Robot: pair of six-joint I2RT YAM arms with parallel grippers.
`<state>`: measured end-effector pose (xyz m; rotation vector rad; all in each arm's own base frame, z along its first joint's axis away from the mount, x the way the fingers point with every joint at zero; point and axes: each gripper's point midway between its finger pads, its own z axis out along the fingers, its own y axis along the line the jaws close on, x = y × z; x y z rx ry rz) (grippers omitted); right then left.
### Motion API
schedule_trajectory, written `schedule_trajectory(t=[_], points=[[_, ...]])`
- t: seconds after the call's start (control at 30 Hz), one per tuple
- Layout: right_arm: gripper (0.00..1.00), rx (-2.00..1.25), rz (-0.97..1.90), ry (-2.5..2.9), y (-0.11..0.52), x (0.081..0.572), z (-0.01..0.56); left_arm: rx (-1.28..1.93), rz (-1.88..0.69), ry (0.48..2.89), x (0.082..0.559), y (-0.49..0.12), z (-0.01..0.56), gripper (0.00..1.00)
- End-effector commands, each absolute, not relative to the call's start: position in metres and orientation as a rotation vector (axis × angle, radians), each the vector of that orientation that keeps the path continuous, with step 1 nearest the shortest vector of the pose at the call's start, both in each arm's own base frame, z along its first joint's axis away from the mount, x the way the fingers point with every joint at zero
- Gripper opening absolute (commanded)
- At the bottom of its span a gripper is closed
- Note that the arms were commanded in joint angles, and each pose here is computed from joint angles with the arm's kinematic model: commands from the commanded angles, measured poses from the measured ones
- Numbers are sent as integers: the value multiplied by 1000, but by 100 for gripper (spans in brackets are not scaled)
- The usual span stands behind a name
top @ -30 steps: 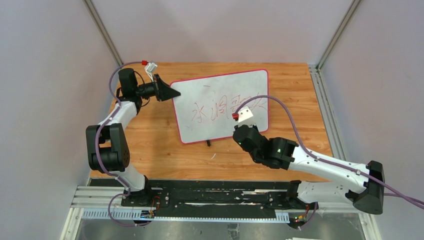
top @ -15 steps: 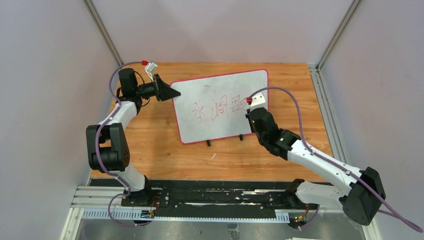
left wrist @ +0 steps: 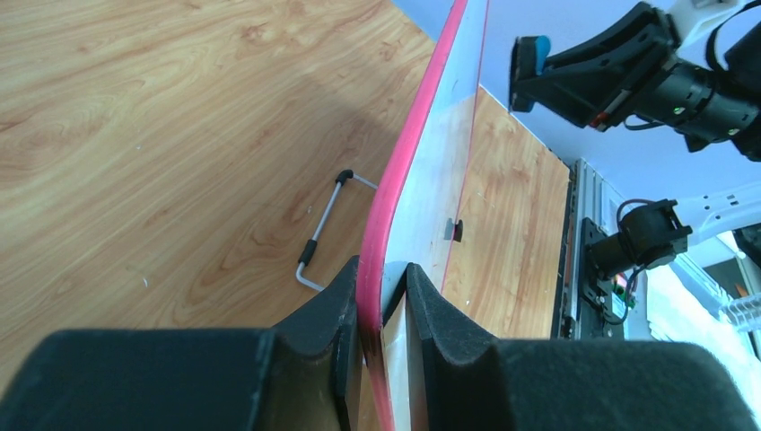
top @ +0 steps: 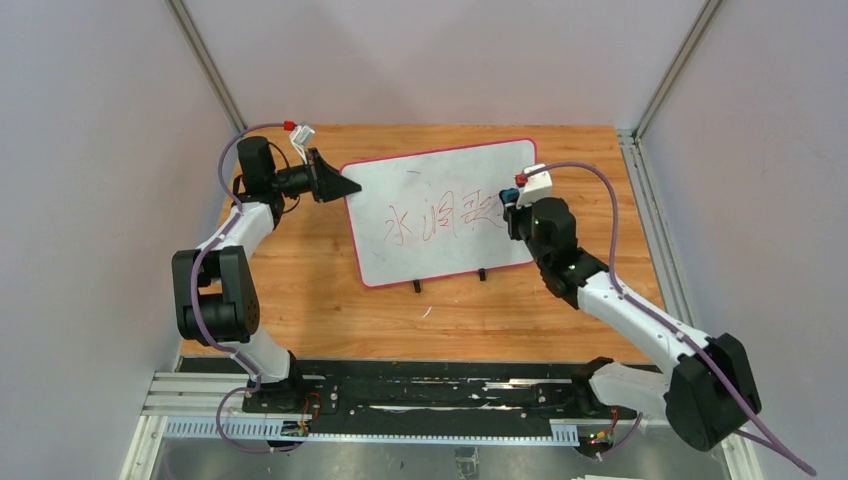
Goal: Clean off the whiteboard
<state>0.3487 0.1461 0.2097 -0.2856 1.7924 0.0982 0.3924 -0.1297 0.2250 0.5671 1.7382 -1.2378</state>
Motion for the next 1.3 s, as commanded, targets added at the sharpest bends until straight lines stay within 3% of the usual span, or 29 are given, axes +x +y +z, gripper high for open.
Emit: schedule_trajectory(t=[0.0, 0.5, 0.97, 1.27], points=[[1, -318, 243, 1773, 179, 368, 206, 593, -1146, 1715, 400, -126, 219, 0], [1, -419, 393, 1774, 257, 374, 213, 594, -1147, 1710, 395, -125, 222, 0], [1, -691, 460, 1722, 413, 346, 203, 599, -1158, 1708, 391, -127, 223, 0], [1, -648, 238, 1743, 382, 356, 193, 612, -1155, 1695, 387, -128, 228, 0]])
